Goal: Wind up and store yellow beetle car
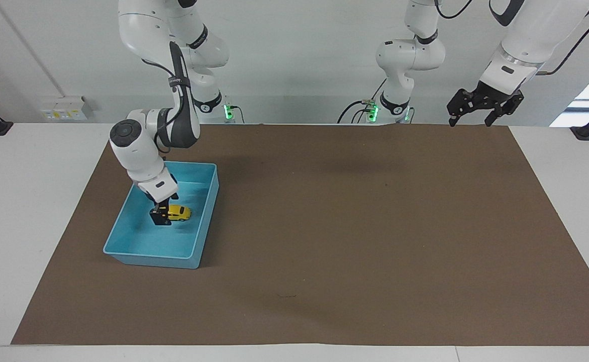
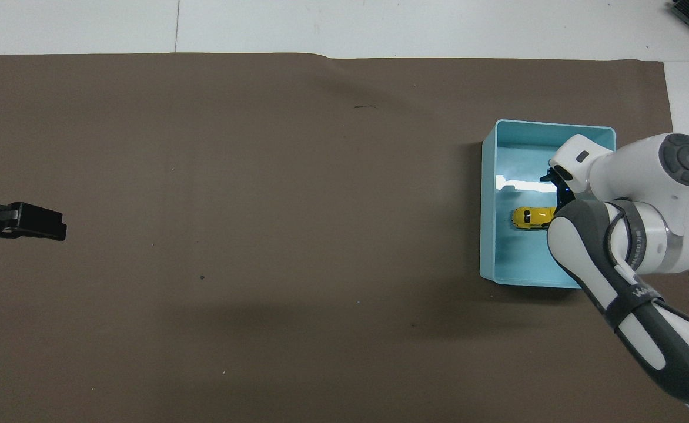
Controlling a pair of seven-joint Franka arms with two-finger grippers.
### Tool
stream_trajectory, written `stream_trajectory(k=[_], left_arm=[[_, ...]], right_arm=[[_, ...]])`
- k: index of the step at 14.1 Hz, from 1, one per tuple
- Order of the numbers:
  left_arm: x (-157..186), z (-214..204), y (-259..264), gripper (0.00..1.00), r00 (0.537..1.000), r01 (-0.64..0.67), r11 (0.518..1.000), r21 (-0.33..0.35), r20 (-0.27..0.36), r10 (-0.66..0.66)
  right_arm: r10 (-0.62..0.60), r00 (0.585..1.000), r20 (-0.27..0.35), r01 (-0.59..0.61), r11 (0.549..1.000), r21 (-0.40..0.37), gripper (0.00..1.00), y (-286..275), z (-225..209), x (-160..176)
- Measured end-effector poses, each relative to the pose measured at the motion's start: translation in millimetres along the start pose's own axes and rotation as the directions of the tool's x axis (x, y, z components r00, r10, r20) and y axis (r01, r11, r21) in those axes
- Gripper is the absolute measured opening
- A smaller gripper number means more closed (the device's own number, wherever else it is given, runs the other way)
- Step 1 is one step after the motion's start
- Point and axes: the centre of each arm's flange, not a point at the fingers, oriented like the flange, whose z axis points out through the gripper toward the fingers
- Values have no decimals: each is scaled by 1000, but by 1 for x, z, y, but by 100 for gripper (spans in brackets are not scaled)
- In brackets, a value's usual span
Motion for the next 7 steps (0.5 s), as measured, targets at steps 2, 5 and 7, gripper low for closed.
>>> stream_trajectory(k=[2, 5, 7], left_arm=[[0, 0, 0, 100, 1000, 0, 1000, 0, 0, 0], [0, 0, 0, 100, 1000, 0, 1000, 0, 0, 0], [0, 0, 0, 100, 1000, 0, 1000, 0, 0, 0]], right_arm=[[1, 1000, 0, -1, 1000, 1, 100, 5, -11, 0], [-1, 1000, 0, 1, 1000, 4, 100, 13, -32, 1], [-3, 1000, -1, 3, 1000, -5, 100, 17, -42, 3]])
